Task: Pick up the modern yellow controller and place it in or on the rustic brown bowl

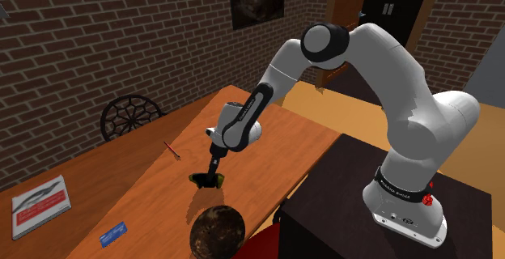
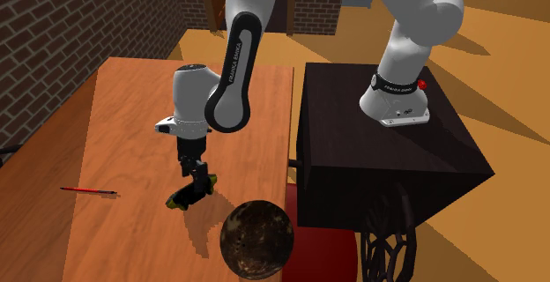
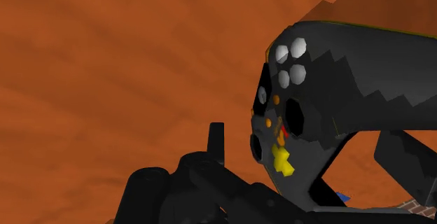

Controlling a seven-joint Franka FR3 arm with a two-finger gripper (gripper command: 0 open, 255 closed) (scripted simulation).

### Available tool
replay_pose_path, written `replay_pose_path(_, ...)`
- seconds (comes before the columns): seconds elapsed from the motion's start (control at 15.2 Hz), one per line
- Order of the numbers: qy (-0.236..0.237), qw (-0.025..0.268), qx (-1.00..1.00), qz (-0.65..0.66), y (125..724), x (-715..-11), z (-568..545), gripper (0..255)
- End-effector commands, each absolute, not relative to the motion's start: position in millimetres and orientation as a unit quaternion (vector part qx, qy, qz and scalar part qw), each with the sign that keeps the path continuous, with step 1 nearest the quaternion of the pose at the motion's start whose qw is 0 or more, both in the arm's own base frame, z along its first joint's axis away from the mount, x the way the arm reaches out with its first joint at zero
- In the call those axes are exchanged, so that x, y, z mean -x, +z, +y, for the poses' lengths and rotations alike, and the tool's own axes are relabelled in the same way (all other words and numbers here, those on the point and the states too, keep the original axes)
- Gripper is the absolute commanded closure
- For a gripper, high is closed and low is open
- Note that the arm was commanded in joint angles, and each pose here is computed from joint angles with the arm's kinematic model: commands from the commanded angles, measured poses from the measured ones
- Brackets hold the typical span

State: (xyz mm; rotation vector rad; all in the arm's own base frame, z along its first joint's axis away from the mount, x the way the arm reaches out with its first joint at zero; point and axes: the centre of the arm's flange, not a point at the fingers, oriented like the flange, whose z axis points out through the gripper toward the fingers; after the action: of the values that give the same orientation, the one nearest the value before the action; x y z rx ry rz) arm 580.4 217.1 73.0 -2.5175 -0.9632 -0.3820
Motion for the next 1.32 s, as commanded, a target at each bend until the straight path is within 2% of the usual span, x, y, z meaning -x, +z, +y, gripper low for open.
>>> replay_pose_path(0.0, -0.137, 0.208, 0.904, -0.346, 72.9, -580.5, 217.1, 0)
replay_pose_path(0.07, -0.137, 0.208, 0.905, -0.346, 72.9, -580.5, 217.1, 0)
replay_pose_path(0.13, -0.137, 0.208, 0.905, -0.346, 72.9, -580.5, 217.1, 255)
replay_pose_path(0.73, -0.137, 0.208, 0.904, -0.346, 72.9, -580.5, 217.1, 255)
replay_pose_path(1.25, -0.137, 0.208, 0.904, -0.346, 115.1, -580.5, 217.1, 255)
